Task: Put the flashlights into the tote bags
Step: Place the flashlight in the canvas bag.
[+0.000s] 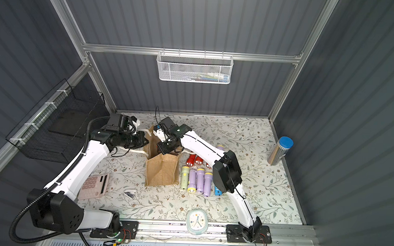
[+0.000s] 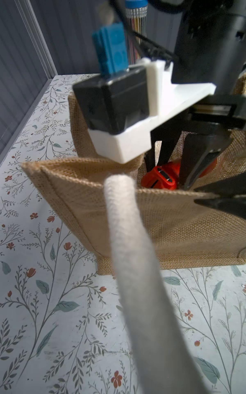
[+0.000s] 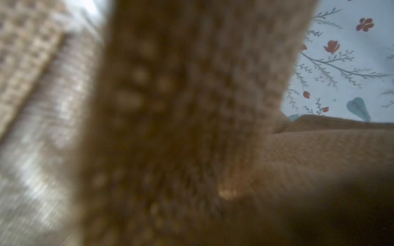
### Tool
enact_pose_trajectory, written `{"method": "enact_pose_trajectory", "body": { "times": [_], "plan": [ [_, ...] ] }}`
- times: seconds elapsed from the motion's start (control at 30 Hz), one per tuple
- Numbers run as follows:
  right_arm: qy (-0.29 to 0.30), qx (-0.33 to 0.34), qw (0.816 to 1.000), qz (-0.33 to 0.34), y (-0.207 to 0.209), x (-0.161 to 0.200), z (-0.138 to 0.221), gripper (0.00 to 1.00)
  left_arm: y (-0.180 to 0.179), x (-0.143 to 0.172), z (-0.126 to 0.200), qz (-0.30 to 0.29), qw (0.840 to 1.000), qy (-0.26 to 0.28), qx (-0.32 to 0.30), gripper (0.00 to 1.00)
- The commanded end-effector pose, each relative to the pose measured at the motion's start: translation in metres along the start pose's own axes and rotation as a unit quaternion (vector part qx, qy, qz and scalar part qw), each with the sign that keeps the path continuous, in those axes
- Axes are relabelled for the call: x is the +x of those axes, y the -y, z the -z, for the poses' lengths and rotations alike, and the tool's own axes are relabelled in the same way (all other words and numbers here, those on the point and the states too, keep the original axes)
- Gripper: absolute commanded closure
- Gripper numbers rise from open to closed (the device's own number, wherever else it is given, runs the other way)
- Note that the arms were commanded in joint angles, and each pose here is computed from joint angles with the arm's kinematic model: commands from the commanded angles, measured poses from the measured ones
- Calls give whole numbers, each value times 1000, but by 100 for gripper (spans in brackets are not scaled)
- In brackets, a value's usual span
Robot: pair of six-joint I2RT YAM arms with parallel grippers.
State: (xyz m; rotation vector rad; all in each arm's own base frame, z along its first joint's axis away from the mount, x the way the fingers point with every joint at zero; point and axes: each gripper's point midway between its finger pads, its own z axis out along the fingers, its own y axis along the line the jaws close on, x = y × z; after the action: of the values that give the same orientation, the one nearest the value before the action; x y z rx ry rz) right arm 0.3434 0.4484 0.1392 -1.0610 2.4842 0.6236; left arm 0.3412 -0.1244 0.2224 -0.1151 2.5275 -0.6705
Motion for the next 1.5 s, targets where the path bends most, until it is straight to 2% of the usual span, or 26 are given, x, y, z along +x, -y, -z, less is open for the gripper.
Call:
{"method": "enact_pose_trajectory", "body": {
  "times": [0.0,0.13,0.27,0.47,0.53,0.63,0.8,1.03,1.17,1.33,1.47],
  "plan": [
    [-92,47,994,-22,19,46,-27,100,1,2,-1,8,1000,-2,12,100],
    [-116,53,991,-32,23,56,-40,97,0,3,-4,12,1000,-3,12,100],
    [-141,88,985,-39,36,70,-52,96,-3,4,-8,17,1000,-5,11,100],
    [-162,117,979,-48,47,84,-65,78,-5,6,-13,19,1000,-11,9,100],
    [-164,121,977,-57,49,86,-68,64,-5,5,-15,19,1000,-11,9,100],
    [-170,122,976,-63,50,91,-73,52,-5,4,-16,19,1000,-10,9,100],
    [-172,133,975,-55,53,89,-68,41,-6,5,-18,20,1000,-13,8,100],
    [-130,107,985,-48,37,62,-37,26,-7,6,-18,16,1000,-16,5,100],
    [-77,80,993,-49,21,33,-6,23,-11,5,-16,5,1000,-16,-11,100],
    [3,37,998,-50,-2,-3,45,20,-13,3,-14,-36,999,-25,-25,100],
    [44,13,997,-57,-8,-17,78,16,-19,-1,-14,-49,998,-25,-42,100]
  ]
}}
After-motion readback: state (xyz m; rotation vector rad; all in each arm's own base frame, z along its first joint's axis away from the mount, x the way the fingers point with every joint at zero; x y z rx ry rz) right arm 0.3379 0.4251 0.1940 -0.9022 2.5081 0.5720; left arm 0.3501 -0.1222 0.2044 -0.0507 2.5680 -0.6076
